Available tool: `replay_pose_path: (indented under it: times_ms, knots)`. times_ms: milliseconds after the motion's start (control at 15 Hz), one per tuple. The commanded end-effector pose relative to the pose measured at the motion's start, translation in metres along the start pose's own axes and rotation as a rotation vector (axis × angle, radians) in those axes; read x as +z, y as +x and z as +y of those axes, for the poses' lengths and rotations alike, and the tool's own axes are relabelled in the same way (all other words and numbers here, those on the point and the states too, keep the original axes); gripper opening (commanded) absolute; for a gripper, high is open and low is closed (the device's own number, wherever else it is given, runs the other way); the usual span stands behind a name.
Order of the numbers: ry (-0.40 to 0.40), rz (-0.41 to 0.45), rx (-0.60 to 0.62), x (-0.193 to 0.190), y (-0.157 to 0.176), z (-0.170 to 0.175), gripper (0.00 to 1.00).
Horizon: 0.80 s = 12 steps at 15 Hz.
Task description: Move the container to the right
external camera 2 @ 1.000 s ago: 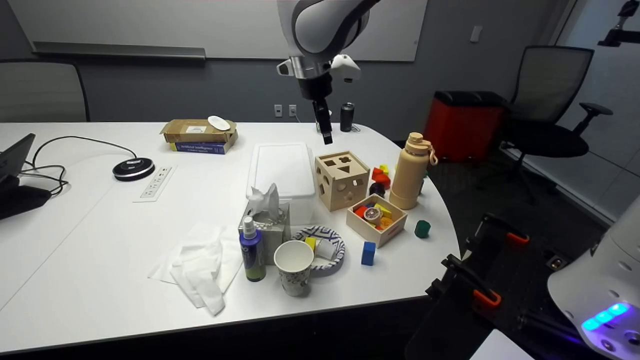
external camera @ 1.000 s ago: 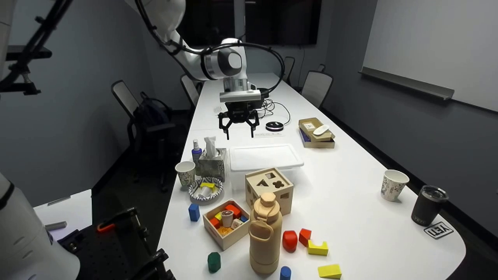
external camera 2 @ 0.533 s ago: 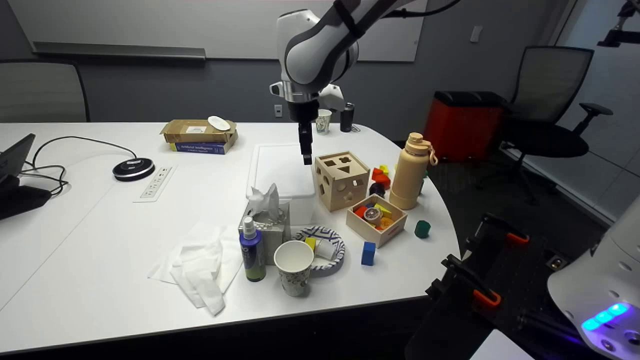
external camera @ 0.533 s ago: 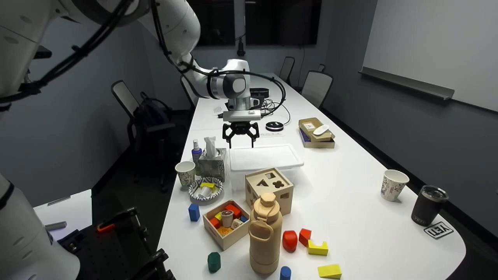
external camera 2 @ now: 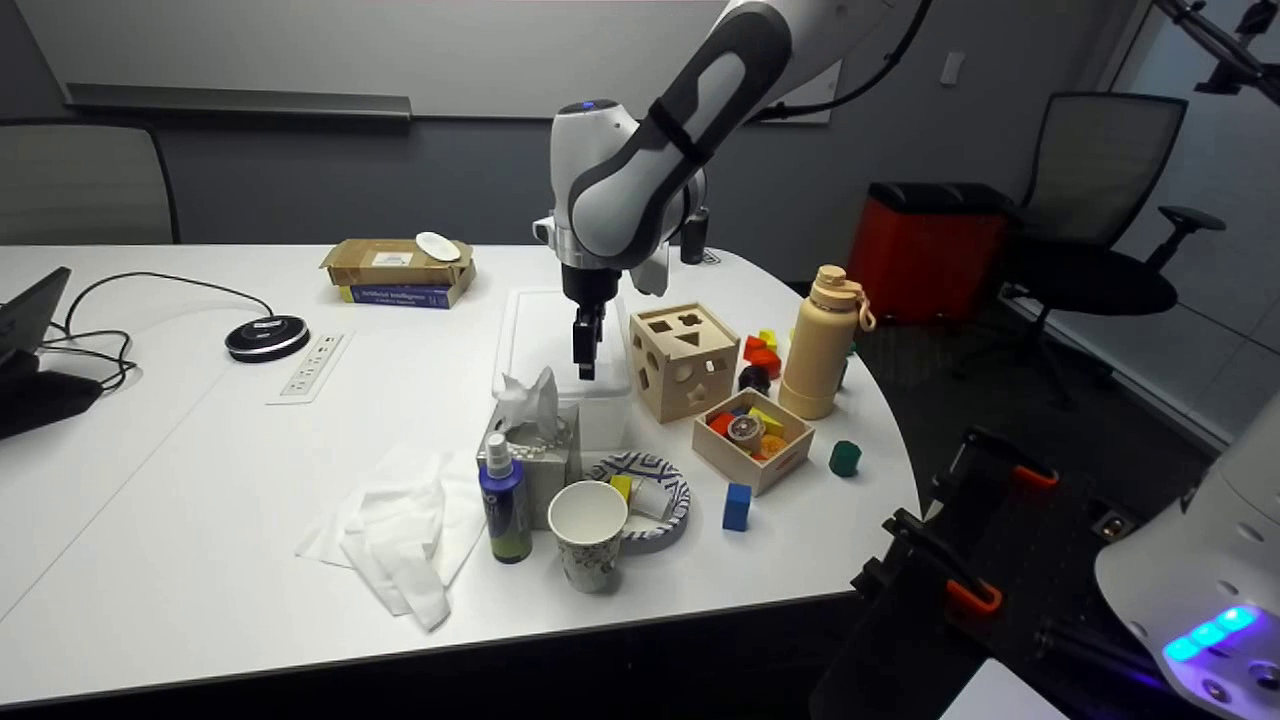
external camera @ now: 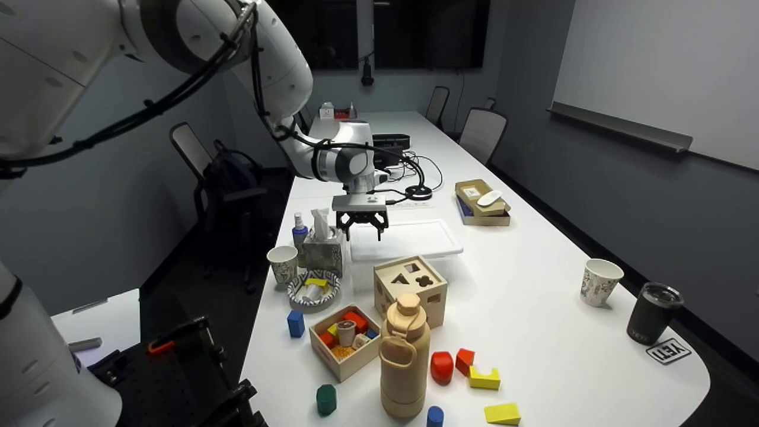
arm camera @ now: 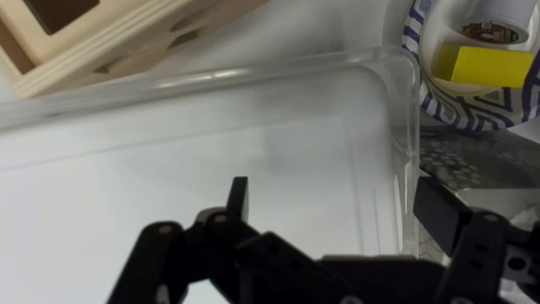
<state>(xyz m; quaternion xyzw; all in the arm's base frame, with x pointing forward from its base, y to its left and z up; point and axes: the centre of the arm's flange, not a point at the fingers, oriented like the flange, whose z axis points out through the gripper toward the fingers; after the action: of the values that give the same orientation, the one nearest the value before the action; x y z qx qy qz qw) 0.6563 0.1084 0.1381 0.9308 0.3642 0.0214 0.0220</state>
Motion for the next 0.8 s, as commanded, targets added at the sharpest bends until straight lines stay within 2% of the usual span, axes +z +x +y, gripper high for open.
replay_pose_path:
  times_ms: [0,733]
  knots:
    - [-0.039,0.021,0.010,0.008,-0.001,-0.011,1.00]
    - [-0.115,0.042,0.002,0.030,-0.021,-0.024,1.00]
